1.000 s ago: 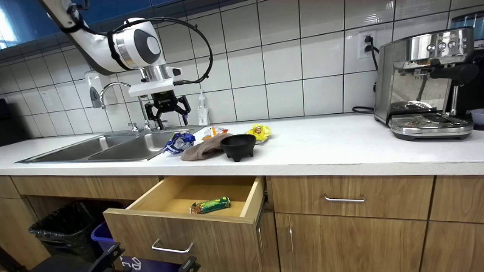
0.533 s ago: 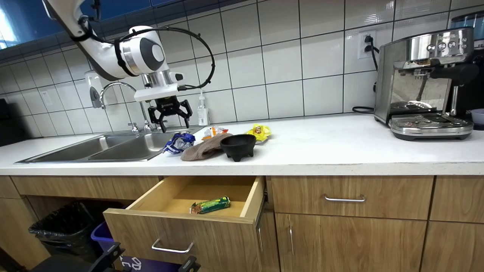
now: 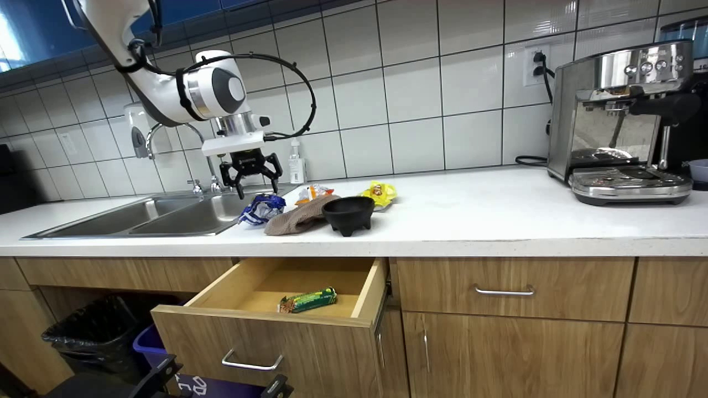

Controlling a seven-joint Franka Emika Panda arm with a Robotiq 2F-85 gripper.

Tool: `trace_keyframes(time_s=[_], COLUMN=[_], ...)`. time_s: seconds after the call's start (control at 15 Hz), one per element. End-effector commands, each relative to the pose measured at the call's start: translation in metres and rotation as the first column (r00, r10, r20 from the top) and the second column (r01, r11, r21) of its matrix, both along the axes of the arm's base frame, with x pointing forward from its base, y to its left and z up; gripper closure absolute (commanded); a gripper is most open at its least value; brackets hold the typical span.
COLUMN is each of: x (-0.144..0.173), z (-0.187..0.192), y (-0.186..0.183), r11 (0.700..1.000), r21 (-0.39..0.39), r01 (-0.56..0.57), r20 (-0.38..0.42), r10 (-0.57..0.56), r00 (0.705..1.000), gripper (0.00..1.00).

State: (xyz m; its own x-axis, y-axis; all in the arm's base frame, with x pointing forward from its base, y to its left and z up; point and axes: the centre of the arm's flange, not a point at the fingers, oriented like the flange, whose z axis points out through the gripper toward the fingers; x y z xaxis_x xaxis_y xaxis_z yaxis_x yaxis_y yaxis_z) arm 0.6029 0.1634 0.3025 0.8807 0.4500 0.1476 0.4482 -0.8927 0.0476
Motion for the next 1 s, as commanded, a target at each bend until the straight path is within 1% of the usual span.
trace_keyframes(time_s=[0.0, 0.13, 0.2, 0.27, 0.33, 0.4, 0.67, 0.87, 0.93], x=[0.0142, 0.0163, 0.0172, 0.0178, 0.0185, 0.019, 0.0213, 0.0222, 0.0227], z=[0.0006, 0.0, -0.0003, -0.0007, -0.001, -0.0016, -0.0052, -0.0063, -0.0064], y=[0.0028, 0.0028, 0.0027, 0.0028, 0.003, 0.003, 0.0031, 0.0033, 0.0033], r11=[1.0, 1.0, 1.0, 0.999, 0.999, 0.999, 0.999, 0.999, 0.999], r21=[0.015, 0.017, 0.017, 0.017, 0.017, 0.017, 0.016, 0.017, 0.017], r01=[-0.021, -0.023, -0.025, -0.028, -0.029, -0.03, -0.032, -0.033, -0.033], r20=[0.011, 0.013, 0.015, 0.016, 0.016, 0.015, 0.009, 0.008, 0.008], r10=[0.021, 0.023, 0.025, 0.028, 0.029, 0.03, 0.032, 0.033, 0.033], r00=[1.0, 1.0, 1.0, 0.999, 0.999, 0.999, 0.999, 0.999, 0.999], gripper=[0.0, 0.0, 0.25, 0.28, 0.34, 0.44, 0.73, 0.97, 1.0])
